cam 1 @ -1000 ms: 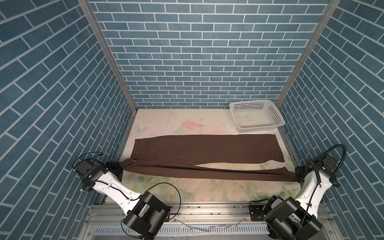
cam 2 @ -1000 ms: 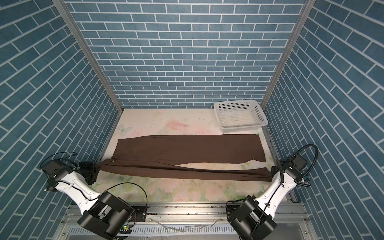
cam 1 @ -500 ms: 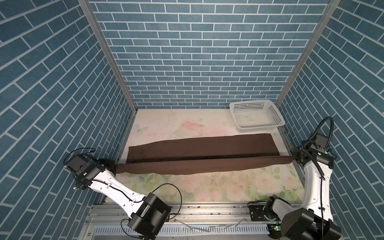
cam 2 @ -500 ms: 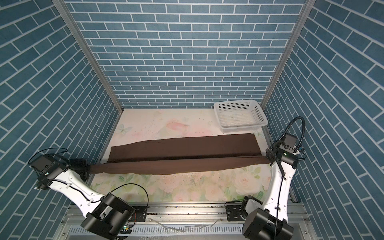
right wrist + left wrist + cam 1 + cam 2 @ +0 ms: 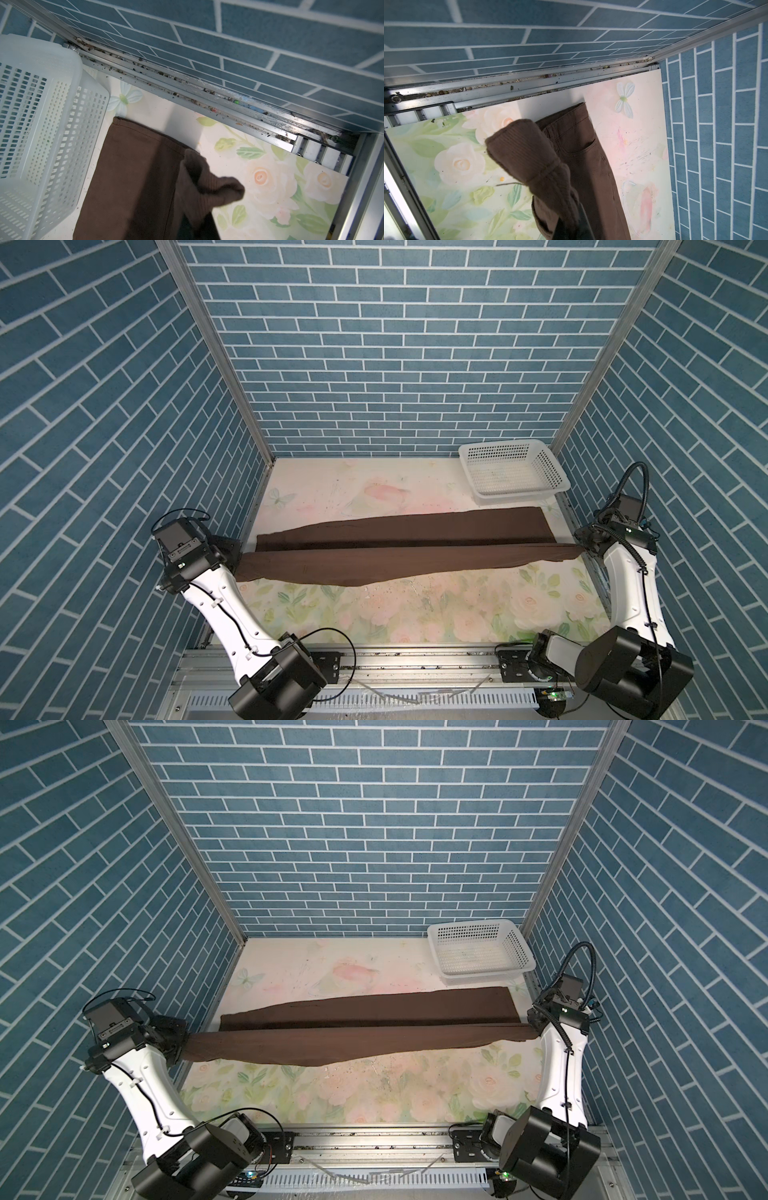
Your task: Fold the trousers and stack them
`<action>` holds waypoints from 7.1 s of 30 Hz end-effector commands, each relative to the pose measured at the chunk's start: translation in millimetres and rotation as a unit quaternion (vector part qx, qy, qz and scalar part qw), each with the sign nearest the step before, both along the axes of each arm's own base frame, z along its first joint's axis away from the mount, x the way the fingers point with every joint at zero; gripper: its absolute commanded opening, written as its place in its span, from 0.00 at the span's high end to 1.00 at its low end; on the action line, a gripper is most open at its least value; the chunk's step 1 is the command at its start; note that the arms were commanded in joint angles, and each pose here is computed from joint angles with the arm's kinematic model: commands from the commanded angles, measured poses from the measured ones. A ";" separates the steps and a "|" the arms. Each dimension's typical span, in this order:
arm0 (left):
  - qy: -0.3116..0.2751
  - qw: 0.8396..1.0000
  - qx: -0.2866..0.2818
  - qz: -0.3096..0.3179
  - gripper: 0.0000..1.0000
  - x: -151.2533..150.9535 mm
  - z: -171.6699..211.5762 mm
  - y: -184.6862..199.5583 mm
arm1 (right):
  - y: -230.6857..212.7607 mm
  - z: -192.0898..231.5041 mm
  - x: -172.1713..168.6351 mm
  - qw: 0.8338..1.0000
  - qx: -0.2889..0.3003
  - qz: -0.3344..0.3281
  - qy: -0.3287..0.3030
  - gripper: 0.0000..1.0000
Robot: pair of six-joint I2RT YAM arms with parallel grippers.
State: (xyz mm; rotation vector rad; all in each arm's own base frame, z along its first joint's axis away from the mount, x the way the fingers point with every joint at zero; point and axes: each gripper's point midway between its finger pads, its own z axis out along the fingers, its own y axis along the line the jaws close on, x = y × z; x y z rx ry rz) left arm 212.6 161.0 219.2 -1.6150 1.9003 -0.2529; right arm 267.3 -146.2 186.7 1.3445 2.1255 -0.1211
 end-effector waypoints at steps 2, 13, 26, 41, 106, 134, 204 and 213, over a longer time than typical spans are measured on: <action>-0.011 0.990 0.122 0.067 1.00 -0.7 34.3 54.4 | -48.4 49.1 6.1 0.990 -0.117 -0.063 -0.037 1.00; 0.013 0.991 0.125 0.039 1.00 15.9 12.7 51.6 | -45.4 42.1 -0.4 0.991 -0.113 -0.066 -0.032 1.00; 0.042 0.989 0.133 0.056 1.00 9.8 5.4 58.6 | -44.0 53.1 -16.2 0.988 -0.128 -0.080 -0.045 1.00; 0.080 0.981 0.170 0.038 1.00 65.3 2.9 56.5 | -52.0 0.1 40.9 0.994 -0.075 -0.069 -0.034 1.00; 0.212 0.937 0.162 -0.226 0.37 79.8 -146.0 -104.0 | 87.9 -159.7 89.1 0.956 0.041 0.238 0.167 0.63; 0.213 0.962 0.084 -0.149 0.44 36.8 -187.8 -38.3 | 65.0 -105.9 21.0 0.970 0.049 0.178 0.157 0.84; 0.025 0.946 0.176 -0.270 0.41 87.7 -78.2 -138.3 | 67.2 -156.2 -45.8 0.969 0.121 0.128 0.170 0.19; 0.000 0.912 0.202 -0.358 0.40 101.0 -58.3 -233.7 | 50.9 -167.8 -52.9 0.974 0.127 0.081 0.169 0.12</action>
